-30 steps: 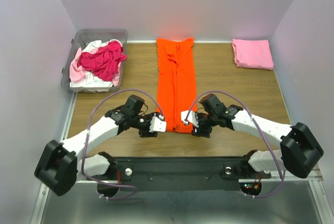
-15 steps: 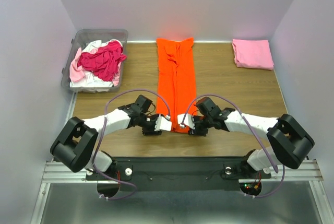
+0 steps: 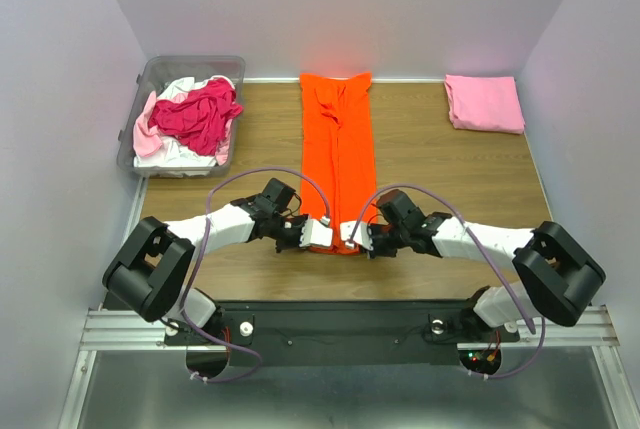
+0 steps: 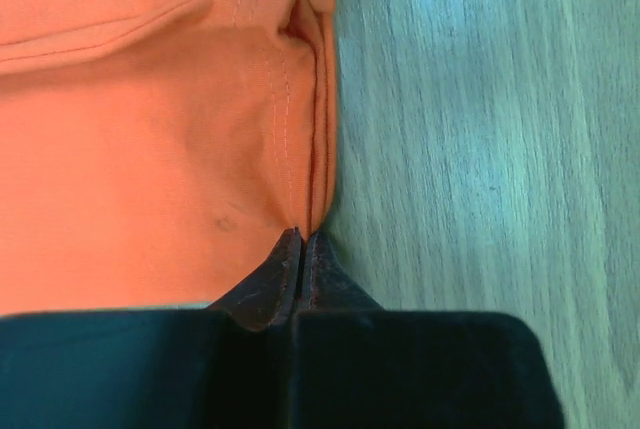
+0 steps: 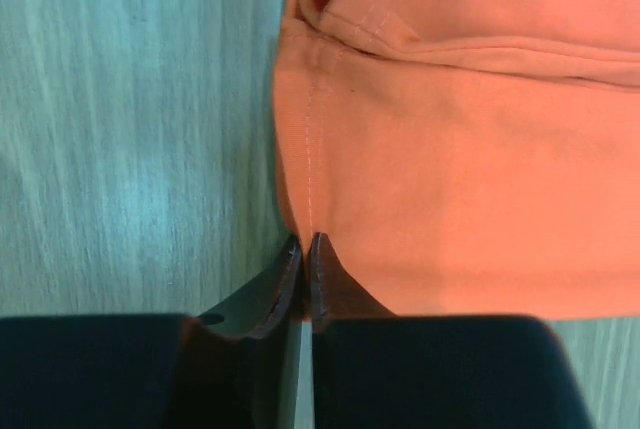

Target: Fold and stack the t-shirts

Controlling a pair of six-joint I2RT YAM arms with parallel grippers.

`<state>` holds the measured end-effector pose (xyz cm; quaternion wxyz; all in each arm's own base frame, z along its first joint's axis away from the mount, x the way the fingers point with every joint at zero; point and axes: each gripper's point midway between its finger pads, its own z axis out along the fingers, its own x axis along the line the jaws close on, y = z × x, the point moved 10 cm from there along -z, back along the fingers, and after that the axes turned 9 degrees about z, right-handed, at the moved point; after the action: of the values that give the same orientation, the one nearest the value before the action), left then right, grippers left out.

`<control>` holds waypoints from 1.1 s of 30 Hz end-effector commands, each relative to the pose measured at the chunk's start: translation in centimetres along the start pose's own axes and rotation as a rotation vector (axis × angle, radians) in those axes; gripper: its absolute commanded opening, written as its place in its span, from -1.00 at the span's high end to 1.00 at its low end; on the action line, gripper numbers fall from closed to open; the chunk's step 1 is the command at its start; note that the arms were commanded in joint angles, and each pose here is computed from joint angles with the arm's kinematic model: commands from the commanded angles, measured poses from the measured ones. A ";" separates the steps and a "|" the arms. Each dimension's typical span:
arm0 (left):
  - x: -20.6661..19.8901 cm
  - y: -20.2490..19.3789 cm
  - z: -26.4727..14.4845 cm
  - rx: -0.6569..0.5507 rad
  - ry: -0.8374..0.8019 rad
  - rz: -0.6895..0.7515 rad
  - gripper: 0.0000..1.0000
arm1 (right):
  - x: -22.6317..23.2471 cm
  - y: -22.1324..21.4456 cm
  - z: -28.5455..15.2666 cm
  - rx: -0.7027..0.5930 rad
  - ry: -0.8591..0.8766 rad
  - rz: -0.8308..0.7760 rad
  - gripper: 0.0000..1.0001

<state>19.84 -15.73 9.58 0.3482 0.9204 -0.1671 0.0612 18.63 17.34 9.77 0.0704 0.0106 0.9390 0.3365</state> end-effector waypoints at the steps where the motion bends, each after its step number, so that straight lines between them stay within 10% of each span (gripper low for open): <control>1: 0.7 1.6 -1.1 -0.049 0.026 0.010 1.00 | 0.9 -0.7 -0.5 0.055 -0.013 0.022 0.93; 16: -2.0 5.5 -5.2 -0.162 -0.029 -0.025 1.00 | 1.7 3.0 -5.3 0.013 -0.051 0.090 0.99; 33: 10.1 5.0 -7.0 -0.109 0.223 0.113 1.00 | -9.1 4.9 -6.0 -0.035 -0.147 0.038 0.99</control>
<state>23.99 -16.72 18.09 0.4037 0.8937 -0.1586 0.1147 23.72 16.53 16.88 0.1065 0.0788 0.9344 0.3306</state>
